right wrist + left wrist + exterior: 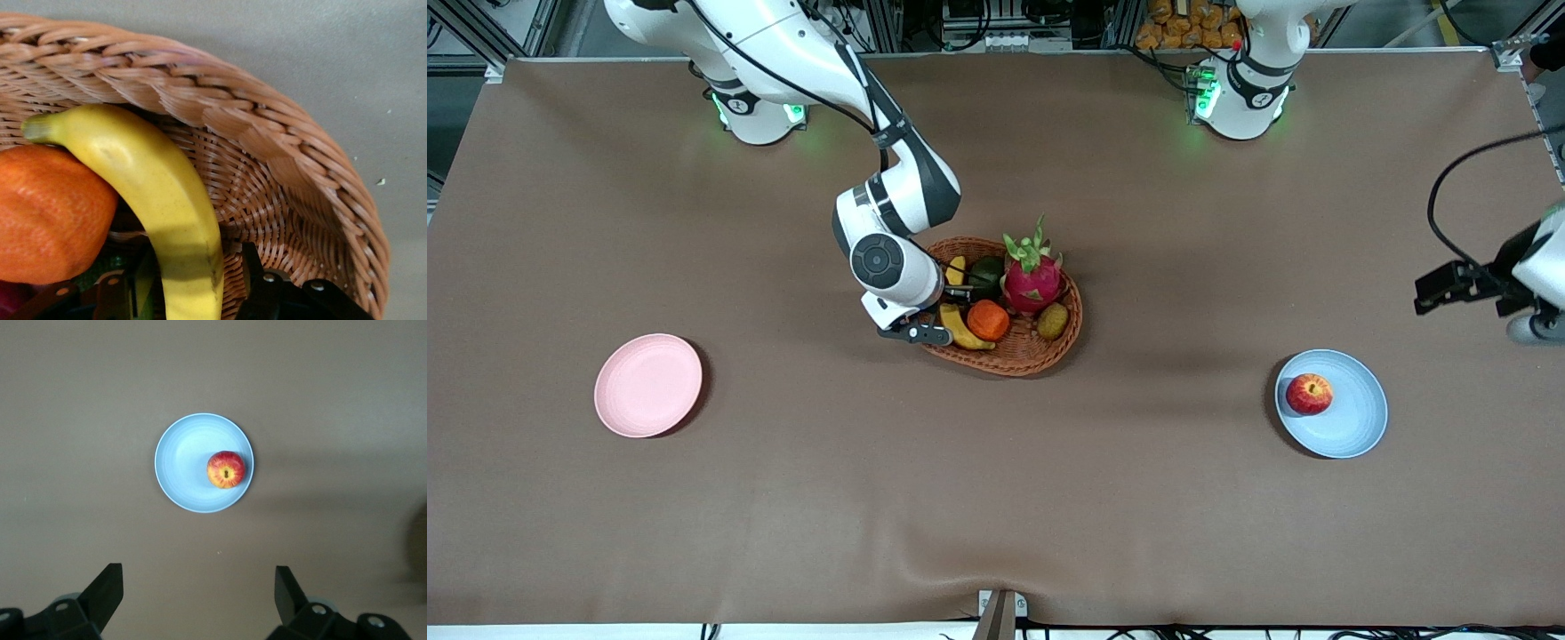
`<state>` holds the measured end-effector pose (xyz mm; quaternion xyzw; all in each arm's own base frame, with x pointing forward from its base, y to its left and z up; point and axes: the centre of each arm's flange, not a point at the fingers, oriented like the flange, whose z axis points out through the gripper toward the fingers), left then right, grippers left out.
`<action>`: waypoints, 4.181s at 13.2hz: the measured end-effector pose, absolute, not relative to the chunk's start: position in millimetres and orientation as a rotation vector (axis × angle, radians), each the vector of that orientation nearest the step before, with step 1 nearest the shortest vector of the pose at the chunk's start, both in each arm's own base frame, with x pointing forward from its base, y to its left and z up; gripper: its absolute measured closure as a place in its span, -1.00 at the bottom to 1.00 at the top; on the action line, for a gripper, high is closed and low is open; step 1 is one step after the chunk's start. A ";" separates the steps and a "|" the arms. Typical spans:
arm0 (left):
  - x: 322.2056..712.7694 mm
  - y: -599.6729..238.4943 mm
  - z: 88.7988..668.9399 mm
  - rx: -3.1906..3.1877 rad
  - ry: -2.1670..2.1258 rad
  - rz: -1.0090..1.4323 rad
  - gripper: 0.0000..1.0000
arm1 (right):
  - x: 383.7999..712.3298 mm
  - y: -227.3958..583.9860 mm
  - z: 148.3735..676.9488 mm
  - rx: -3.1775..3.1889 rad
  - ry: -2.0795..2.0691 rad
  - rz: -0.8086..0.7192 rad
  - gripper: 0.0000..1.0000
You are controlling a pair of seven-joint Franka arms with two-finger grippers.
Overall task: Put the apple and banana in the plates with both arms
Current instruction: 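Close the right gripper on the yellow banana while the left gripper withdraws, then lift the banana with the right gripper and carry it to the pink plate, then lower the banana onto the pink plate and open the right gripper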
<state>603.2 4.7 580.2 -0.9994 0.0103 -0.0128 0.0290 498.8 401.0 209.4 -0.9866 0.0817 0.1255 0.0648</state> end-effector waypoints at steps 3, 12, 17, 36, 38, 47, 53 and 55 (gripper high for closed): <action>576.6 -17.8 618.9 -3.091 -0.033 -0.065 -1.00 | 500.3 402.0 208.3 -2.961 0.268 0.367 -0.24; 545.8 -34.7 646.5 -3.123 -0.068 -0.035 -1.00 | 501.7 408.5 202.9 -2.948 0.316 0.336 0.20; 542.2 -37.1 638.8 -3.121 -0.061 0.013 -1.00 | 540.1 372.4 306.0 -2.928 0.364 0.340 0.20; 531.6 -81.2 640.6 -3.127 -0.101 0.039 -1.00 | 606.1 -117.4 294.5 -3.159 0.361 0.401 0.20; 527.9 -81.4 645.5 -3.126 -0.128 0.032 -1.00 | 610.1 -122.6 261.2 -3.188 0.349 0.400 0.20; 528.2 -70.5 644.7 -3.123 -0.173 0.038 -1.00 | 639.1 -124.3 244.8 -3.179 0.317 0.261 -0.27; 529.5 -60.3 642.9 -3.121 -0.203 0.044 -1.00 | 663.2 -102.5 411.9 -3.102 0.234 0.186 -1.00; 530.1 -60.0 641.6 -3.120 -0.204 0.046 -1.00 | 652.8 -103.9 462.8 -3.086 0.211 0.136 -1.00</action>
